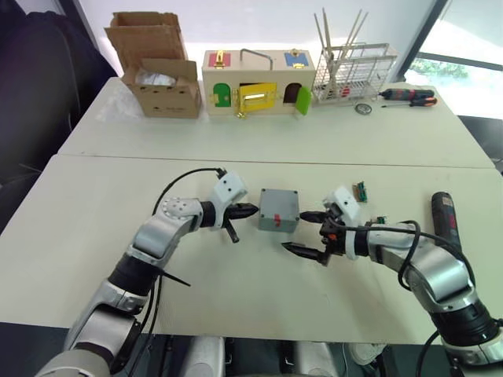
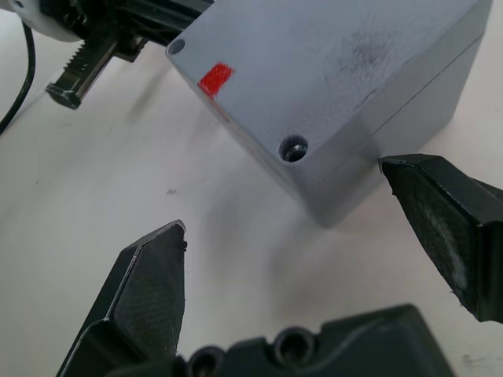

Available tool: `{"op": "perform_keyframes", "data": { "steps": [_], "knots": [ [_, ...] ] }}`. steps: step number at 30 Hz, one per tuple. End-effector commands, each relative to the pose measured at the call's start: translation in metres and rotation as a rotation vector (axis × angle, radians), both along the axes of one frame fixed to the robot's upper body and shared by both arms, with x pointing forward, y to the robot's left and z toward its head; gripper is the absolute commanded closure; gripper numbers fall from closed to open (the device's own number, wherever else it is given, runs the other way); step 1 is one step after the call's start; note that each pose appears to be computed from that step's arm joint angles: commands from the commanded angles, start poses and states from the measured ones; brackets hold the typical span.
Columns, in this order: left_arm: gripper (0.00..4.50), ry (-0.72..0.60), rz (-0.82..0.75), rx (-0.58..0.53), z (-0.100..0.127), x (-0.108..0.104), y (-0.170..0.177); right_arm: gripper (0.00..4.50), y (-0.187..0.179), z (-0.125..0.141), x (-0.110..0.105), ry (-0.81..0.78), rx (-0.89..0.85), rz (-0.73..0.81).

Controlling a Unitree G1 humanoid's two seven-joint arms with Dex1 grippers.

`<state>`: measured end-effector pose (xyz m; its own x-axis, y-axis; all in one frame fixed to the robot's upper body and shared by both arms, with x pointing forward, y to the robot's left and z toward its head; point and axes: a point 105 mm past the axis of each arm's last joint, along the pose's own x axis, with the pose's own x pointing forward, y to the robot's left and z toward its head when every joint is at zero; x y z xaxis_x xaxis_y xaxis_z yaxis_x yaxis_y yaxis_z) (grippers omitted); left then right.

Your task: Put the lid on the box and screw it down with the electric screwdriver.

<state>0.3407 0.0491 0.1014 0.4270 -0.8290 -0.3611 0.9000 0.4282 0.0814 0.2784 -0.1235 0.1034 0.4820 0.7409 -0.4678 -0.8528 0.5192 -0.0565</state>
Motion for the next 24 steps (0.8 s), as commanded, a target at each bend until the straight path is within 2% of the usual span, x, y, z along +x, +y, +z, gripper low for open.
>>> {"op": "perform_keyframes", "data": {
  "steps": [1, 8, 10, 12, 17, 20, 24],
  "knots": [
    [4.50, -0.049, -0.121, -0.015, 0.009, -0.006, -0.027, 0.02, 0.020, 0.012, -0.021, 0.010, 0.048, 0.112],
    [4.50, -0.067, -0.097, -0.008, 0.000, 0.008, -0.029, 0.02, 0.023, 0.019, -0.035, 0.036, 0.063, 0.094],
    [4.50, -0.096, -0.006, 0.024, -0.004, 0.021, -0.014, 0.02, 0.016, 0.021, -0.035, 0.019, 0.022, 0.077],
    [4.50, -0.104, 0.049, 0.038, -0.004, 0.026, 0.003, 0.02, 0.001, 0.023, -0.029, -0.008, -0.034, 0.040],
    [4.50, -0.097, 0.018, 0.083, 0.000, -0.002, 0.031, 0.02, -0.036, 0.027, -0.003, -0.104, -0.189, 0.001],
    [4.50, -0.075, -0.013, 0.088, 0.001, -0.016, 0.032, 0.02, -0.041, 0.025, 0.005, -0.126, -0.205, 0.015],
    [4.50, -0.003, -0.104, 0.072, -0.002, -0.048, 0.023, 0.02, -0.029, 0.019, 0.026, -0.160, -0.181, 0.085]
  ]
}}
